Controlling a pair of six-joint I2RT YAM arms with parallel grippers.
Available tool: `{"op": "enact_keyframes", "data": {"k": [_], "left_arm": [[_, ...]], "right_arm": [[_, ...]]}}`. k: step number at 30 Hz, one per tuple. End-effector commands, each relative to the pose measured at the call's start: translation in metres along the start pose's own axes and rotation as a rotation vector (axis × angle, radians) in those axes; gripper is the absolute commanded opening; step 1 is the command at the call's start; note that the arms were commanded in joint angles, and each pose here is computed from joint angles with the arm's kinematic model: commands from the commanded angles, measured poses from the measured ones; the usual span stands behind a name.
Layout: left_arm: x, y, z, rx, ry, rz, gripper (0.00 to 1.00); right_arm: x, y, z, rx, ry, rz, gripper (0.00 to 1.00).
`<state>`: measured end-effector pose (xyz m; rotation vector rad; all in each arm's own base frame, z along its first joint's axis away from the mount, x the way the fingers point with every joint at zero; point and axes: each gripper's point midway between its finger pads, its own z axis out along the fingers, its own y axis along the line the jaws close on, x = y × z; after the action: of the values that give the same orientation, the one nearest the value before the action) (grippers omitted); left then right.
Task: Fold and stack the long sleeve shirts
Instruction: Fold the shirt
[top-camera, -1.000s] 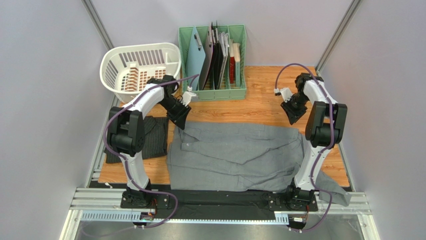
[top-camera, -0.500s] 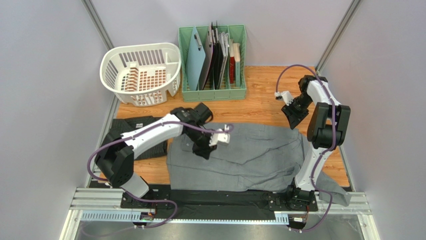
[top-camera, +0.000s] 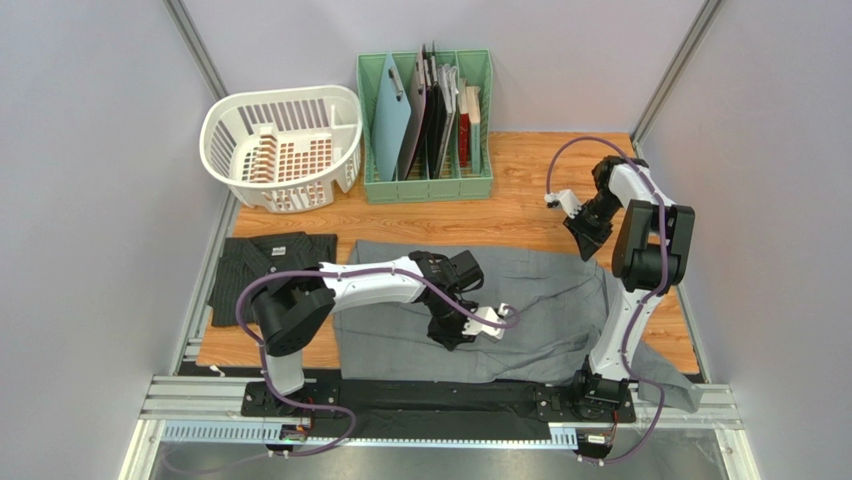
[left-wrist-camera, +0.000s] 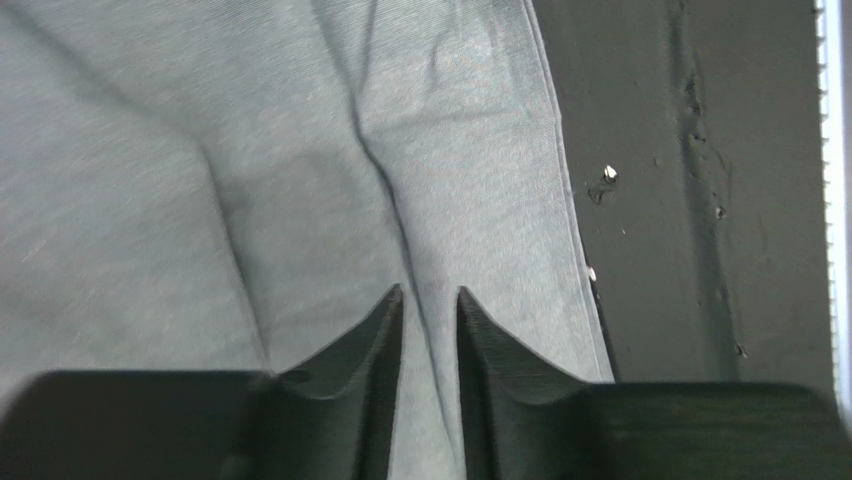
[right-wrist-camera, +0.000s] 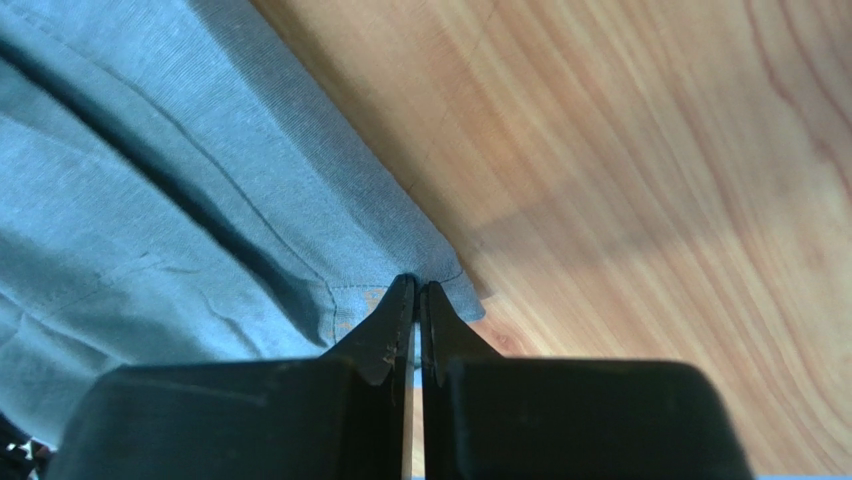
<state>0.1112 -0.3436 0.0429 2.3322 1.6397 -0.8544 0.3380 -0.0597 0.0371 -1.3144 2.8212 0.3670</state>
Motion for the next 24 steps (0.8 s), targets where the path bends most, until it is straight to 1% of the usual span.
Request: {"op": "enact_keyframes", "data": {"k": [1,3,9,13,16,17,19,20,21,23,24], "left_arm": [[-0.010,0.004,0.015,-0.018,0.019,0.084,0.25],[-0.002,-0.003,0.020,-0.003,0.050,0.096,0.19],[0.026,-0.022,0.030,0.052,0.130,0.102,0.11],[0.038,-0.028,0.032,0.076,0.161,0.085,0.10],[0.032,-0.021,0.023,0.051,0.127,0.022,0.14],[0.025,-0.018,0.015,0.028,0.096,-0.048,0.19],[0.014,0.001,-0.010,-0.019,0.018,-0.161,0.24],[0.005,0.006,-0.028,-0.053,-0.030,-0.233,0.28],[0.007,0.022,-0.051,-0.102,-0.076,-0.302,0.29],[0.006,0.027,-0.085,-0.161,-0.138,-0.357,0.31],[0.017,0.035,-0.101,-0.207,-0.146,-0.387,0.31]], "right_arm": [[-0.011,-0.022,-0.004,0.050,-0.013,-0.040,0.00],[-0.014,-0.028,-0.007,0.058,-0.014,-0.045,0.00],[-0.016,-0.047,-0.001,0.073,0.022,-0.047,0.00],[-0.018,-0.058,0.006,0.088,0.036,-0.026,0.00],[-0.020,-0.063,0.013,0.118,0.047,-0.007,0.01],[-0.023,-0.070,0.013,0.153,0.040,0.000,0.01],[-0.028,-0.070,0.014,0.162,0.046,0.011,0.01],[-0.028,-0.072,0.012,0.177,0.057,0.016,0.01],[-0.029,-0.071,0.012,0.176,0.061,0.015,0.04],[-0.028,-0.071,0.010,0.180,0.070,0.025,0.10],[-0.028,-0.070,0.008,0.178,0.069,0.028,0.22]]}}
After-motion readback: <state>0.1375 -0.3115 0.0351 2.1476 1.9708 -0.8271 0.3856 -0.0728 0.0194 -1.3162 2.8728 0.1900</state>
